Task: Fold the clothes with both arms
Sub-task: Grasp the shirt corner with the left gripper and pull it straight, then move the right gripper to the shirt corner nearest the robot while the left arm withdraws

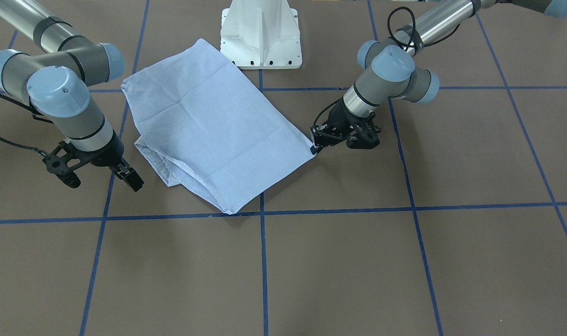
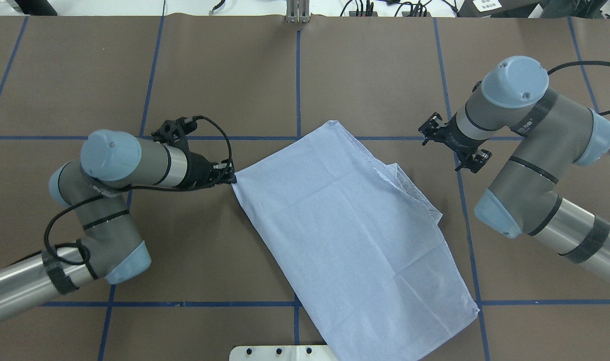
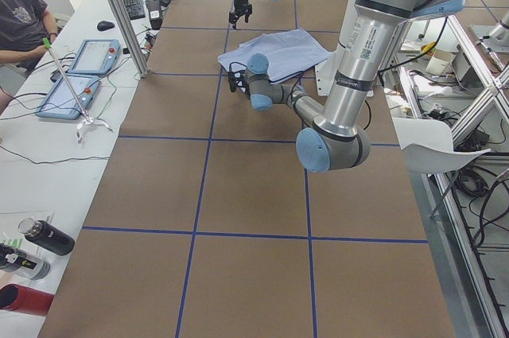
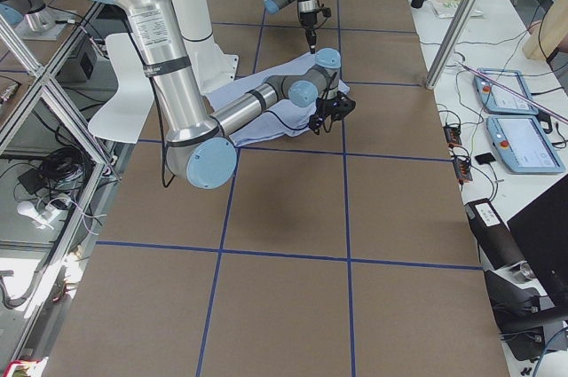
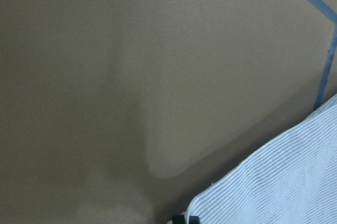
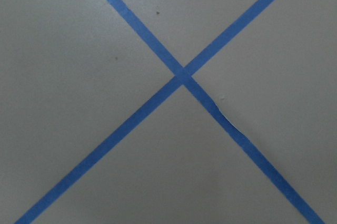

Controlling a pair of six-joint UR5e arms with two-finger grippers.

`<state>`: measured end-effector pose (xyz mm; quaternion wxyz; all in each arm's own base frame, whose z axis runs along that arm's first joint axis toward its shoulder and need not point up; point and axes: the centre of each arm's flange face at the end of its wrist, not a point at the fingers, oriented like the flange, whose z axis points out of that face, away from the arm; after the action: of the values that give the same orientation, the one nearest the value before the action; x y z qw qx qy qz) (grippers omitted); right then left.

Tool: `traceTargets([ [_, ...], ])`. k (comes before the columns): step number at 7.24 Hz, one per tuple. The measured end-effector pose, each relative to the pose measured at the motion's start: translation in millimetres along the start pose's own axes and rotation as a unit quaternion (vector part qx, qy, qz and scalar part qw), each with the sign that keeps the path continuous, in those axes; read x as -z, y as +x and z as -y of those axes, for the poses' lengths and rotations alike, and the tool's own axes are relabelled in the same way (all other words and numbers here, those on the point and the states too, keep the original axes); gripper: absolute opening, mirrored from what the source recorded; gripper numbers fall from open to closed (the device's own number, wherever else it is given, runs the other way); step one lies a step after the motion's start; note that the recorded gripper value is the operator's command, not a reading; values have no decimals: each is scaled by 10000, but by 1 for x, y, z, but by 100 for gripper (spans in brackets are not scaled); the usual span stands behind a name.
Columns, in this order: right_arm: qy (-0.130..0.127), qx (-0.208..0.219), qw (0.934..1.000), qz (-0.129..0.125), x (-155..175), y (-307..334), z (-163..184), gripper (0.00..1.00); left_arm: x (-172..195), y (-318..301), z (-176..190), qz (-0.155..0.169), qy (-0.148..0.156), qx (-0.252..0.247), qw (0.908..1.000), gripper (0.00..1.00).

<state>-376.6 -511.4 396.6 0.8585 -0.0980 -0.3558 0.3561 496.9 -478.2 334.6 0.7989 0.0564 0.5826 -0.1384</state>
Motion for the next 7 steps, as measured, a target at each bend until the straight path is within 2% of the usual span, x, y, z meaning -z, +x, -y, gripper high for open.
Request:
traceTargets([
  [2,4,-10,10000,-18,-1,4,2,100,-23,23,118,353,604,-293,9971,0],
  [3,2,-10,10000,-13,-1,4,1,100,-27,39,171,521,826,-366,9945,40],
  [4,-7,0,10000,12,1,2,-1,100,-27,53,204,628,969,-392,9925,71],
  [6,-100,-73,9997,193,15,-7,-26,100,-21,67,236,713,1113,-524,9898,70],
  [7,-178,-112,9993,324,22,-11,-61,100,-6,69,251,660,1112,-545,9901,70],
])
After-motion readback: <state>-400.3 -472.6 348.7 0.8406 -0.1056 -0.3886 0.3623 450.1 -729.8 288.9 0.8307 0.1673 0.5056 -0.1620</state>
